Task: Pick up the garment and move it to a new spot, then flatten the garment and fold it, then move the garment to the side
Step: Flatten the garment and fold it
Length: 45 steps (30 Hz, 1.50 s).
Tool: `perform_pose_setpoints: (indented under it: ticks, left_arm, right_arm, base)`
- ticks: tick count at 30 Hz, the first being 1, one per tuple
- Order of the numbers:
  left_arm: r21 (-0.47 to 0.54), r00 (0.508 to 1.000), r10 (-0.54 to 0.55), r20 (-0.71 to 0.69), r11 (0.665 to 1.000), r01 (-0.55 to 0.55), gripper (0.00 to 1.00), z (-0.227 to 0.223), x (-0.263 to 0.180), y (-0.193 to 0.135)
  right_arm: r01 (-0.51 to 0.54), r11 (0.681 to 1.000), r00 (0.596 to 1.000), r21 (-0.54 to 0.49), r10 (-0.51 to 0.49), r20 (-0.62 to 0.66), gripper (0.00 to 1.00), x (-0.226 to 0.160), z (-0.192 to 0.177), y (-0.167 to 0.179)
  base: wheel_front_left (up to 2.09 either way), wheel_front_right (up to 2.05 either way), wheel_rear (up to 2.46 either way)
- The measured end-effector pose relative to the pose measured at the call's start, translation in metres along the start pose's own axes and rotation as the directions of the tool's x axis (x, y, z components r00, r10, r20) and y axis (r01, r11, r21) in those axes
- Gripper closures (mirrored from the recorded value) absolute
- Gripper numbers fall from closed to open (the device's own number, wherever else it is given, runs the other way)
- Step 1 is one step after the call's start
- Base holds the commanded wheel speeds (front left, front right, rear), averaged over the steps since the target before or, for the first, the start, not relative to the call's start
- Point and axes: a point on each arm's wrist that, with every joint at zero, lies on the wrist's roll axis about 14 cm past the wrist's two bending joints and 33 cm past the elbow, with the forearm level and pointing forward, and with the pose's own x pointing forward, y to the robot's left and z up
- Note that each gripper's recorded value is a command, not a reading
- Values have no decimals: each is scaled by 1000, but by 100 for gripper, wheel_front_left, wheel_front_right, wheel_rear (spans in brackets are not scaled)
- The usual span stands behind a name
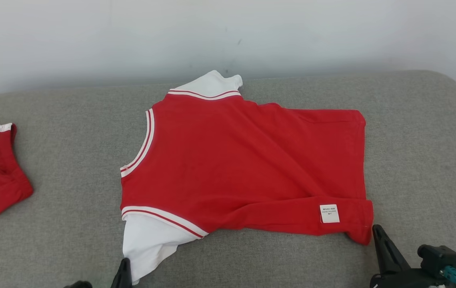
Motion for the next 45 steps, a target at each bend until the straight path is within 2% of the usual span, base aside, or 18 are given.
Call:
perform_pose_setpoints:
  ticks: [4,7,8,9,19,27,28,29,30,31,36,40,45]
  left_arm:
    - [-18,1000,-3,21,1000,4,100,2,-7,0]
    - [-16,1000,0,5,1000,0,100,-4,-11,2]
    - [-17,1000,-1,7,1000,1,58,-4,-10,2]
    - [-14,1000,-2,7,1000,2,1,-4,-10,2]
    - [22,1000,-14,20,1000,14,0,1,-5,-1]
    - [30,1000,1,2,1000,-1,0,-4,-7,3]
    - [28,1000,0,-4,1000,0,13,-6,-7,3]
    - [23,1000,0,-6,1000,1,30,-7,-7,3]
    - [18,1000,1,-12,1000,-1,67,-9,-6,3]
    - [16,1000,1,-19,1000,-1,100,-10,-6,3]
    - [-8,999,3,-32,1000,-3,100,-14,-3,2]
    - [-16,1000,-7,-5,1000,7,100,-6,-2,-2]
    - [-45,999,-9,48,999,11,100,5,-16,-1]
  right_arm:
    - [7,1000,999,22,-8,36,100,-8,7,-1]
    - [34,999,999,35,-34,-6,100,-18,-9,-8]
    - [38,999,999,35,-38,-18,17,-19,-12,-9]
    - [38,999,999,36,-38,-17,0,-18,-12,-9]
    - [20,1000,1000,22,-20,1,0,3,-1,-4]
    - [12,1000,999,16,-11,-34,0,8,-10,-1]
    - [8,1000,999,16,-8,-44,55,7,-13,0]
    - [4,1000,999,17,-3,-54,76,7,-16,2]
    - [0,1000,998,17,1,-63,100,7,-19,3]
    - [-4,1000,998,18,5,-66,100,8,-20,5]
    - [-6,1000,999,20,7,-46,100,12,-12,6]
    - [-30,1000,999,8,29,17,100,12,7,10]
    - [-29,1000,998,-3,29,50,100,-13,11,7]
  base:
    - [0,0,0]
    - [0,0,0]
    - [0,0,0]
    - [0,0,0]
    - [0,0,0]
    - [0,0,0]
    - [0,0,0]
    - [0,0,0]
    - [0,0,0]
    - [0,0,0]
    - [0,0,0]
    - [0,0,0]
    - [0,0,0]
